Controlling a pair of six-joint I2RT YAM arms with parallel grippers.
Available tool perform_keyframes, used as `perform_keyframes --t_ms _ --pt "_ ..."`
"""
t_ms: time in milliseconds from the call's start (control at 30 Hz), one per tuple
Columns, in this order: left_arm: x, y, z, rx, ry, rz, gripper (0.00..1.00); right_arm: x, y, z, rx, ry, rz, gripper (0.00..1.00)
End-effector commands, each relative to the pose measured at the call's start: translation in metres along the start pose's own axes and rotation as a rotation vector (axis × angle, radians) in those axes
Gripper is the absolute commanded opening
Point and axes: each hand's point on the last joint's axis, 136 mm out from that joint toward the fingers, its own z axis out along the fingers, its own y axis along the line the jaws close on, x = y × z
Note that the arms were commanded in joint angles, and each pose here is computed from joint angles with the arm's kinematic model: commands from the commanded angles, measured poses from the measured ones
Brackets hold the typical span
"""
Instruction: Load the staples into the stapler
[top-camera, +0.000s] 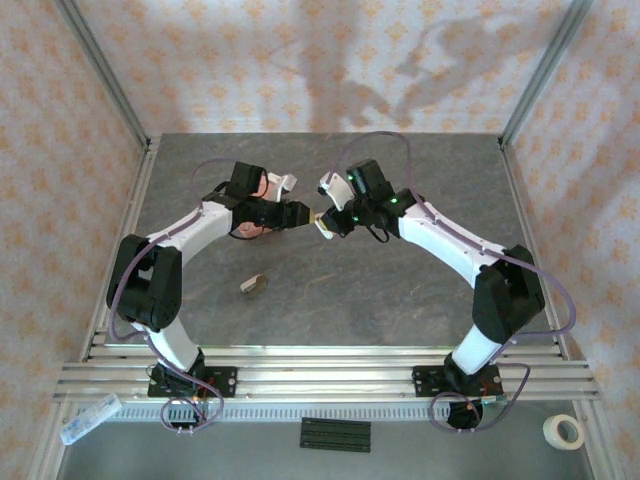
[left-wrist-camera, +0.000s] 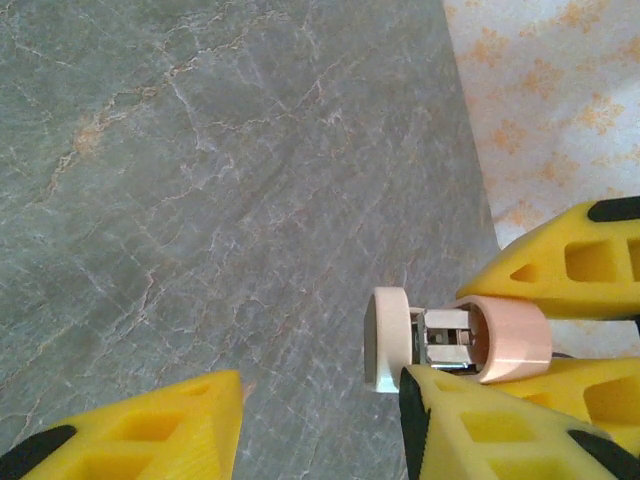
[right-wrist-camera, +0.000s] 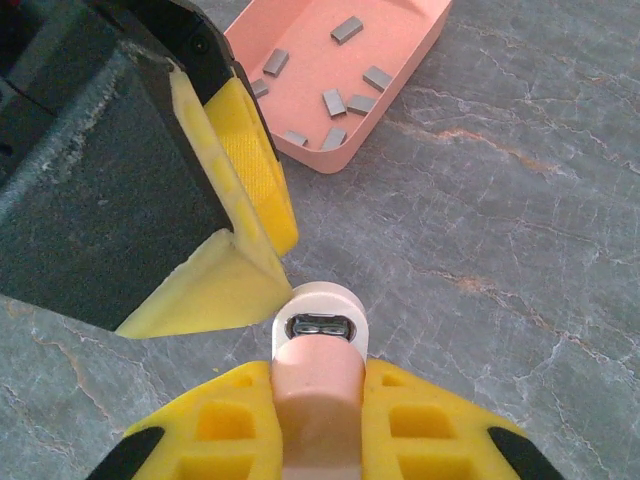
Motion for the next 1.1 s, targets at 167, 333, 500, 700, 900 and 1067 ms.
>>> perform_keyframes --t_ms 167,333,500,700,900,1067 --pt "-0.003 -0.012 0.0 0.025 0.008 0.032 0.49 -0.033 0.0 -0.017 0.021 -0.097 -0.037 0.07" --pt "-0.011 -0.021 -0.001 0.065 -0.03 0.041 0.5 -0.032 0.001 -0.015 0.01 -0.094 -0.037 0.05" --pt "-0.019 -0.025 0.001 0.092 -0.06 0.037 0.5 -0.034 0.004 -0.015 -0.002 -0.097 -0.043 0.05" --pt "-0.02 -0.013 0.005 0.047 -0.058 0.015 0.48 -0.042 0.002 -0.019 0.006 -0.115 -0.053 0.05" --pt "-0.011 0.002 0.007 -0.023 -0.022 0.008 0.45 -0.058 0.002 -0.029 0.019 -0.156 -0.072 0.05" --pt "-0.005 0.011 0.009 -0.059 0.002 0.004 0.44 -0.076 0.001 -0.044 0.045 -0.22 -0.096 0.04"
